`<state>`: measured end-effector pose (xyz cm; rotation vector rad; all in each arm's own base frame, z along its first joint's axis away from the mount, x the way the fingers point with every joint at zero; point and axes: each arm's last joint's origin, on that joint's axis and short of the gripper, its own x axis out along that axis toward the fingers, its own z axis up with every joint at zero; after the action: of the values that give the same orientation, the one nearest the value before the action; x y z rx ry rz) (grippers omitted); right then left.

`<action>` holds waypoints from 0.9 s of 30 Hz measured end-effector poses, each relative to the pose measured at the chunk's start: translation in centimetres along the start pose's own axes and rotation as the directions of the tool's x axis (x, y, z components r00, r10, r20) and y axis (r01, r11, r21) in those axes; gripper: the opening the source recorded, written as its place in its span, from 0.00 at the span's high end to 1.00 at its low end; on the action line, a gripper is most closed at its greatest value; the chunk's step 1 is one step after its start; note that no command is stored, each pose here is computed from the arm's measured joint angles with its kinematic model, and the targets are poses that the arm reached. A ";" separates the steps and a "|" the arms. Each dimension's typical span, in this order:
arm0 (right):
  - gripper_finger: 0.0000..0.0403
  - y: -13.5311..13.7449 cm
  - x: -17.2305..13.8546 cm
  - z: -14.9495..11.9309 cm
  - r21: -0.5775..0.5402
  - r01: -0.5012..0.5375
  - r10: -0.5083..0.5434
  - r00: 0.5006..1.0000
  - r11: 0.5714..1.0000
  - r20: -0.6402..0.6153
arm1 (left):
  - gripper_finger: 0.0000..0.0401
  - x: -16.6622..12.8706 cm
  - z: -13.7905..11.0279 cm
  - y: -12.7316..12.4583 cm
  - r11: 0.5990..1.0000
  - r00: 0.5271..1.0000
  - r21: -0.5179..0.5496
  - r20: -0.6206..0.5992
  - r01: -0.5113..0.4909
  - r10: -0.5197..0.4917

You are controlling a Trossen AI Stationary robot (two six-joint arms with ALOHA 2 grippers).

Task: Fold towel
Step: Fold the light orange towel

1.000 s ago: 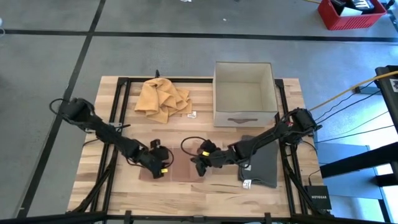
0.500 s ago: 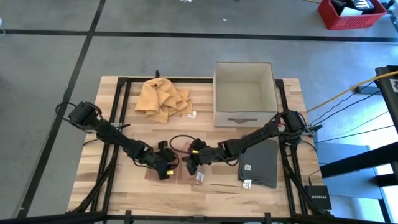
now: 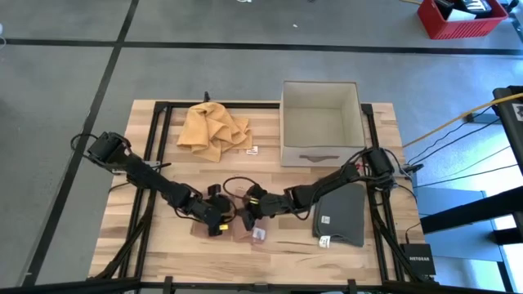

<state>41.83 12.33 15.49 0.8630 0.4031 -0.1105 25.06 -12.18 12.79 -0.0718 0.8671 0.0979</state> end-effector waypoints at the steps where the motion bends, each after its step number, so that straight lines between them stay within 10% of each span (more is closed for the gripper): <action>1: 0.95 -0.2 0.0 -0.1 0.002 0.018 -0.018 1.000 1.000 -0.009 | 0.61 -0.6 0.6 -0.2 1.000 1.000 0.004 -0.008 0.004 -0.003; 11: 0.95 -0.4 0.0 -0.1 -0.002 0.041 -0.041 0.999 0.999 -0.015 | 0.61 -5.8 -1.2 -0.8 0.998 0.959 -0.007 -0.276 -0.067 0.062; 27: 0.95 1.1 3.5 1.4 0.056 0.000 0.000 1.000 0.998 0.010 | 0.61 -2.4 -4.5 -0.8 0.999 0.996 -0.027 -0.089 -0.028 0.026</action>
<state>45.73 12.21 15.76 0.9177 0.3922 -0.1268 20.20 -13.62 11.73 -0.0916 0.9551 0.1331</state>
